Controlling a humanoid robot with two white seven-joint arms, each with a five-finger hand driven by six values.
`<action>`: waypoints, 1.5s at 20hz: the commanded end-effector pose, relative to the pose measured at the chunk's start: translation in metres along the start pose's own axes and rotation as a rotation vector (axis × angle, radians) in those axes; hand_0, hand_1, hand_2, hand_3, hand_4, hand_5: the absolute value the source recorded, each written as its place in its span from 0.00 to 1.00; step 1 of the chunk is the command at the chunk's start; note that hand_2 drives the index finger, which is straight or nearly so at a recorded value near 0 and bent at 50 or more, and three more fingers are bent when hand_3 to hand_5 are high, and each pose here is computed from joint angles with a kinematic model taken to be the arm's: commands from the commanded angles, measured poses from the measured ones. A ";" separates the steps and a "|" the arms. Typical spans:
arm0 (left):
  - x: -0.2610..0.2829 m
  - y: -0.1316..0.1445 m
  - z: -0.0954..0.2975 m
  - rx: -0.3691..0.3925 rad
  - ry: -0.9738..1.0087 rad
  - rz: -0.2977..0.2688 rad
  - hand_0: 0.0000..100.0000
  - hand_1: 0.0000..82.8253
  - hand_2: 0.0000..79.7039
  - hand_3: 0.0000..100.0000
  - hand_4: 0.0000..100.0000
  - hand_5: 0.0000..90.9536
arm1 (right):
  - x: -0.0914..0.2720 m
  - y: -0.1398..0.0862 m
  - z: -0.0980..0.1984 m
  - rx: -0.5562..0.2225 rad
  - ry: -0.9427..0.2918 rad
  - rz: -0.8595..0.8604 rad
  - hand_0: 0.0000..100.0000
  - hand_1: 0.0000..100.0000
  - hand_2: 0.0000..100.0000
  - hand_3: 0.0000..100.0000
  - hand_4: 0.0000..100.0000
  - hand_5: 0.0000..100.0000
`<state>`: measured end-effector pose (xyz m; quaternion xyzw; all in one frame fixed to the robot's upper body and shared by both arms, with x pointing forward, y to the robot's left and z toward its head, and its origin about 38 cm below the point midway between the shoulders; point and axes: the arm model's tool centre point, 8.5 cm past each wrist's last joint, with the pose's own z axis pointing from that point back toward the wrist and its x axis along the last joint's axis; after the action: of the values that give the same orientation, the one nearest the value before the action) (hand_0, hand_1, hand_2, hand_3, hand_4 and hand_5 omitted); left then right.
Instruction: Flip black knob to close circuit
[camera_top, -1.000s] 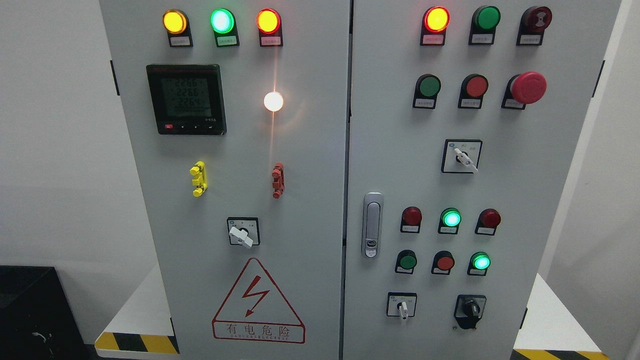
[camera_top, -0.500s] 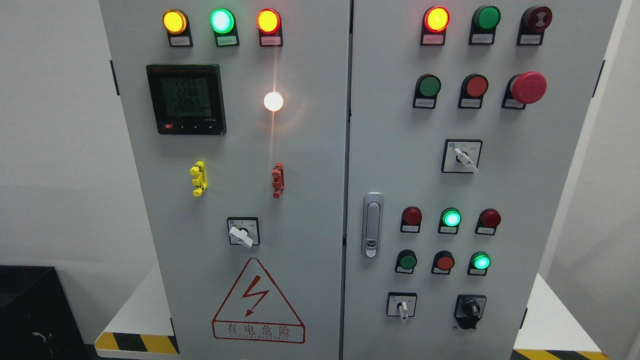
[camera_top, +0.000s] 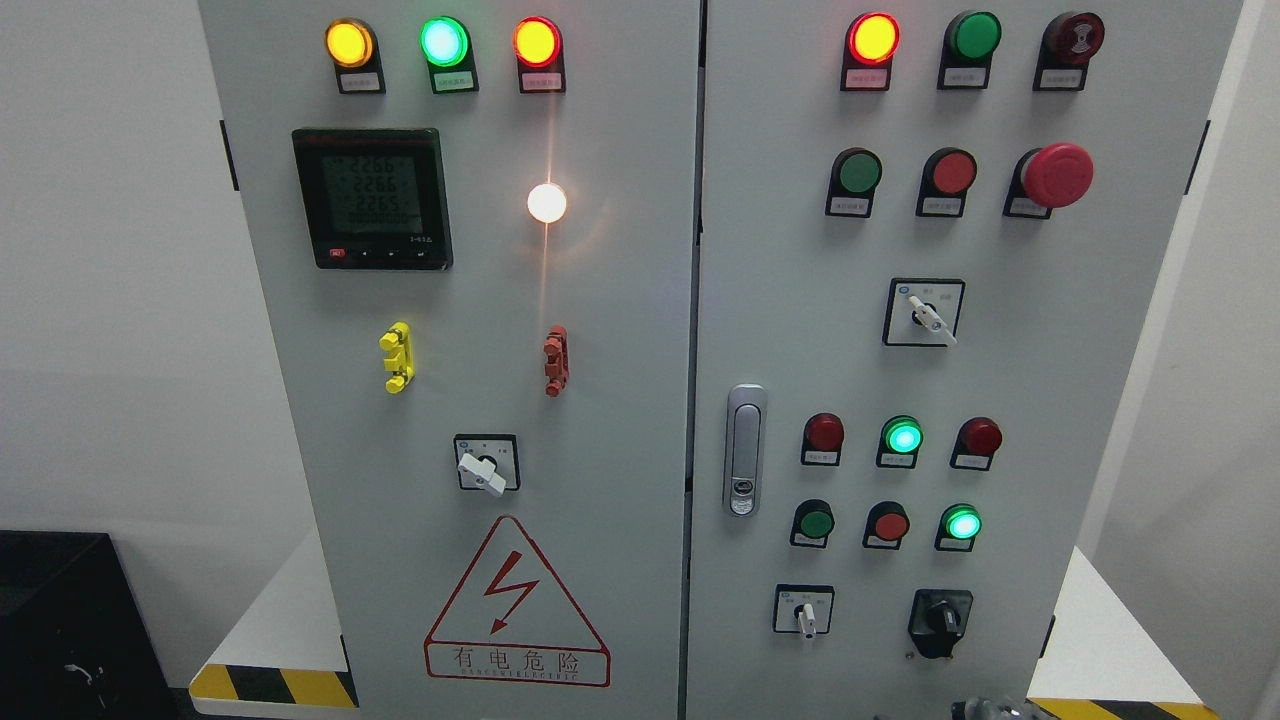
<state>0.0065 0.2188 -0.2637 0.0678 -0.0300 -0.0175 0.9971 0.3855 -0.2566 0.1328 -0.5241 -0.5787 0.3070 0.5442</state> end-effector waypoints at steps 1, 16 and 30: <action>-0.005 -0.001 0.000 -0.003 -0.006 0.003 0.12 0.67 0.00 0.00 0.00 0.00 | 0.004 -0.012 -0.015 -0.036 0.002 -0.002 0.00 0.00 0.97 1.00 0.98 0.96; -0.005 -0.002 0.000 -0.004 -0.006 0.004 0.12 0.67 0.00 0.00 0.00 0.00 | -0.010 -0.021 -0.035 -0.036 0.053 0.000 0.00 0.00 0.97 1.00 0.97 0.95; -0.005 -0.002 0.000 -0.004 -0.006 0.004 0.12 0.67 0.00 0.00 0.00 0.00 | -0.015 -0.022 -0.041 -0.042 0.069 0.002 0.00 0.00 0.96 1.00 0.97 0.95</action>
<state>0.0065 0.2190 -0.2637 0.0680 -0.0300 -0.0175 0.9971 0.4141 -0.2782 0.1604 -0.5431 -0.5722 0.2797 0.5472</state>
